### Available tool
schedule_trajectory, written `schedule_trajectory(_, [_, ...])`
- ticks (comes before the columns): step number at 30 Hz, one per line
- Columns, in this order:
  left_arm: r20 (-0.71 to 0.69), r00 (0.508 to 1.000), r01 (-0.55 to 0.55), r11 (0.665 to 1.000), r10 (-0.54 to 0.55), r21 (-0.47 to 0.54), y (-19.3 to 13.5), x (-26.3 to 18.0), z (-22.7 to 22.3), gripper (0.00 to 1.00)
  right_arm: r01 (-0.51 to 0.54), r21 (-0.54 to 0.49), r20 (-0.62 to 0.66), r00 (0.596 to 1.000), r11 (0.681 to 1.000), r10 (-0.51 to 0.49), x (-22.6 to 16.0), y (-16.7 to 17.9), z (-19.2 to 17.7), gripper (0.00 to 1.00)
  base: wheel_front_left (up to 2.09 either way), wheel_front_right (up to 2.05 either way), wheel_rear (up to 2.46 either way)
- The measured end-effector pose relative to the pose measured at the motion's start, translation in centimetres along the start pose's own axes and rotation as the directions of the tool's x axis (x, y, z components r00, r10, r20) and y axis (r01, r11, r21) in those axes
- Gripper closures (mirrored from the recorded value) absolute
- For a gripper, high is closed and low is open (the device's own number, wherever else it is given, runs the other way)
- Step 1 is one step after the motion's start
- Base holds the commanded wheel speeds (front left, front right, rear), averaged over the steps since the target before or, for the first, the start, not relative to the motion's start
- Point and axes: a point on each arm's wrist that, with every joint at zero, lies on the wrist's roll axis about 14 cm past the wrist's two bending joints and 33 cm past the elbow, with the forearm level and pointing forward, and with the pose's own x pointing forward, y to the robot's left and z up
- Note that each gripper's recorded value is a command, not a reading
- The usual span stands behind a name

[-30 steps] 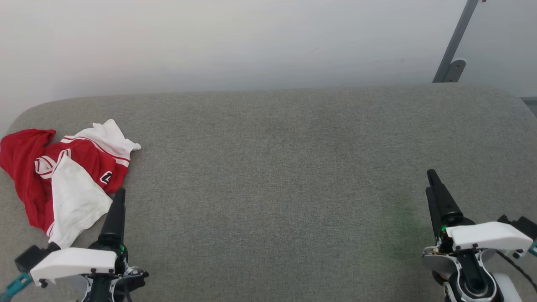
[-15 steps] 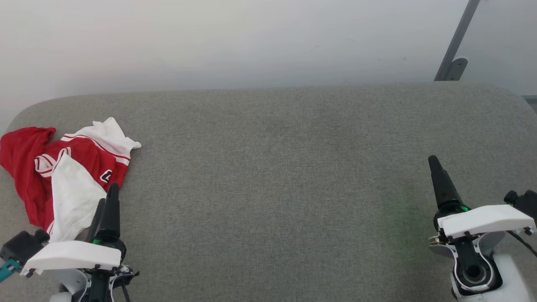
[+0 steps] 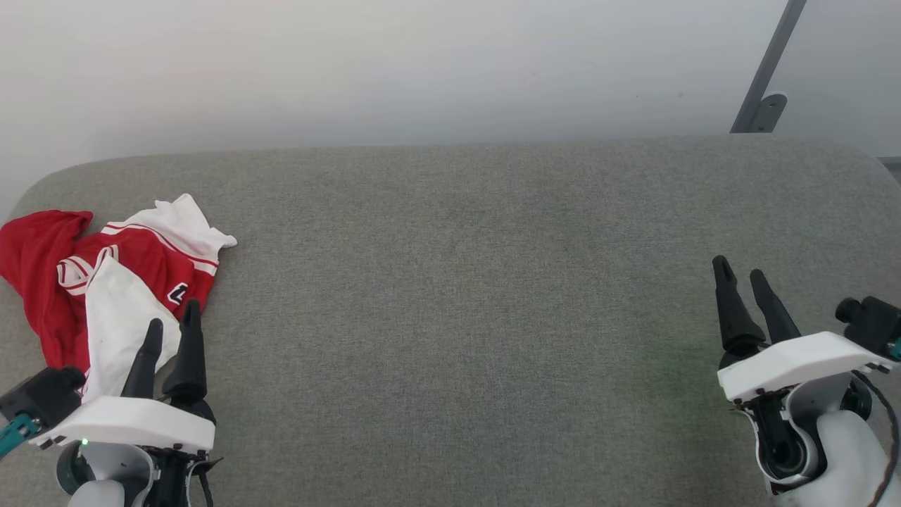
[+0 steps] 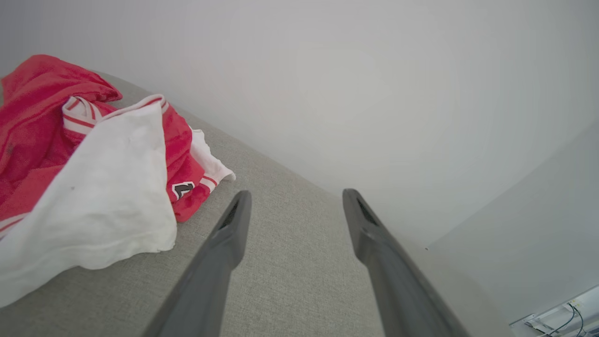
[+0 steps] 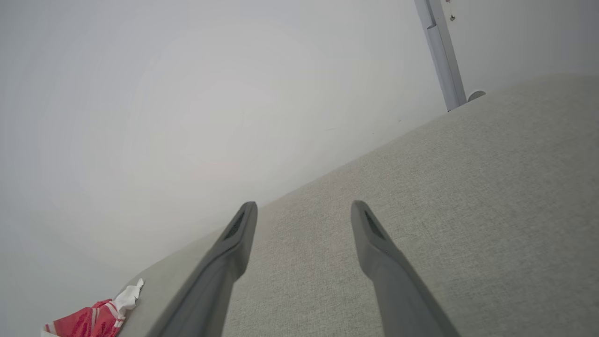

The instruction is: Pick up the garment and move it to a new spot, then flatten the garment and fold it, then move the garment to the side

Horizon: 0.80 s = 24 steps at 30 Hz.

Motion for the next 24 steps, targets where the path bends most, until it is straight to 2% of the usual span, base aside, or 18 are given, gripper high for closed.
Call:
schedule_trajectory(11, [0.003, 0.999, 0.035, 0.978, -0.036, 0.207, -0.6, 0.2, 0.4, 0.0, -0.014, -0.246, -0.002, 1.0, 0.969, 0.014, 0.6, 0.2, 0.1, 0.0, 0.0, 0.0, 0.0])
schedule_trajectory(20, [-0.01, 0.998, 0.054, 0.942, -0.054, 0.332, -0.8, 0.1, 0.3, 0.0, -0.006, -0.368, 0.011, 1.0, 0.93, 0.011, 1.0, 0.0, 0.6, 0.0, 0.0, 0.0, 0.0])
schedule_trajectory(24, [-0.014, 0.998, 0.06, 0.93, -0.059, 0.364, -0.8, -0.1, 0.1, 0.0, -0.008, -0.392, 0.011, 1.0, 0.92, 0.013, 1.0, 0.2, 0.4, 0.0, 0.0, 0.0, 0.0])
